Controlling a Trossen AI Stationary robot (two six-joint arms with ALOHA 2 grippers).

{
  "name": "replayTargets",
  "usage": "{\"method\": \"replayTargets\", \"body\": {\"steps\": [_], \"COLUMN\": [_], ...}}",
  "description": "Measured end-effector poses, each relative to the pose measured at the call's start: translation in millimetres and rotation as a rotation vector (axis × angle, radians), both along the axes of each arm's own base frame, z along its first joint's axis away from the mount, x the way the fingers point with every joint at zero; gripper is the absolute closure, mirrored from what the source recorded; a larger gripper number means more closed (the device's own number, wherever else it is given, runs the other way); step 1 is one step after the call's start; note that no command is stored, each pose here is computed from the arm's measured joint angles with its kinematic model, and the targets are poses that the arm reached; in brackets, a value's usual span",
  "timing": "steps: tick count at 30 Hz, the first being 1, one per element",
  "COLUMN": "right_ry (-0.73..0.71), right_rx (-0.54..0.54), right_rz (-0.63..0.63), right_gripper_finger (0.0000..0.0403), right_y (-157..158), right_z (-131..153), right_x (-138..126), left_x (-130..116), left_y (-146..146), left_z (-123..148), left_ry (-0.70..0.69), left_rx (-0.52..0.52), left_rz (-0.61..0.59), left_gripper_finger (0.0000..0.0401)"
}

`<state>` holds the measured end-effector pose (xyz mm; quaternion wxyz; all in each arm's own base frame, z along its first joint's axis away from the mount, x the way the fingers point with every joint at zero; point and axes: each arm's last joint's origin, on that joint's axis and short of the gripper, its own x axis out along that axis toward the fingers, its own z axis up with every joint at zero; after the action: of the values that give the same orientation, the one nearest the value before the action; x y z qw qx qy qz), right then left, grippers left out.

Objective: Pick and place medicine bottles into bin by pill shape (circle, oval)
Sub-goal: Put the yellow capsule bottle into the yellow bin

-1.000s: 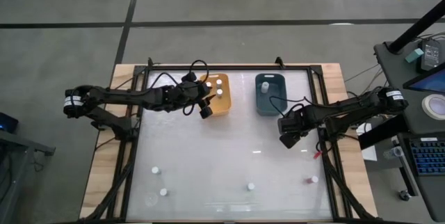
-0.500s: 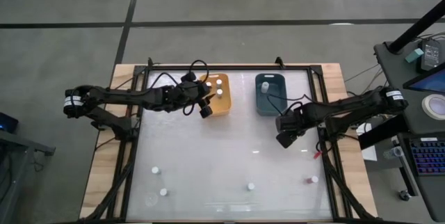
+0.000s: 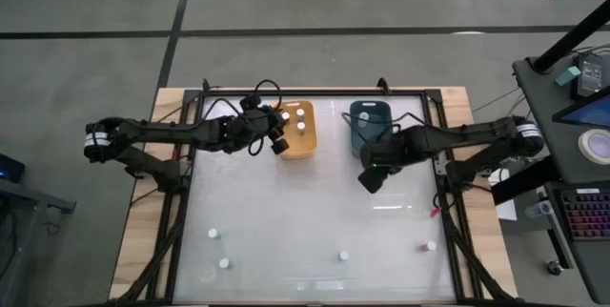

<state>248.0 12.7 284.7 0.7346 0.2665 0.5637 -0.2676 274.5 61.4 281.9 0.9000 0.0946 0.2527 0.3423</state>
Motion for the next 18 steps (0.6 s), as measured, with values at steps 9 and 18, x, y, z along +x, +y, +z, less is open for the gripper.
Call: {"method": "replayTargets", "body": {"steps": [9, 18], "right_ry": [-0.019, -0.003], "right_rx": [-0.065, -0.123], "right_rz": [0.141, 0.265], "right_gripper_finger": [0.0287, 0.0287], "right_y": [-30.7, -70.4], "right_z": [32.1, 44.0], "right_x": [62.0, 113.7], "left_x": [-28.1, -61.2], "left_y": [-4.6, -10.1], "left_z": [10.1, 16.2], "left_ry": [-0.056, -0.149], "left_rx": [0.021, 0.036], "left_rz": [-0.004, -0.004], "left_gripper_finger": [0.0266, 0.0266]}}
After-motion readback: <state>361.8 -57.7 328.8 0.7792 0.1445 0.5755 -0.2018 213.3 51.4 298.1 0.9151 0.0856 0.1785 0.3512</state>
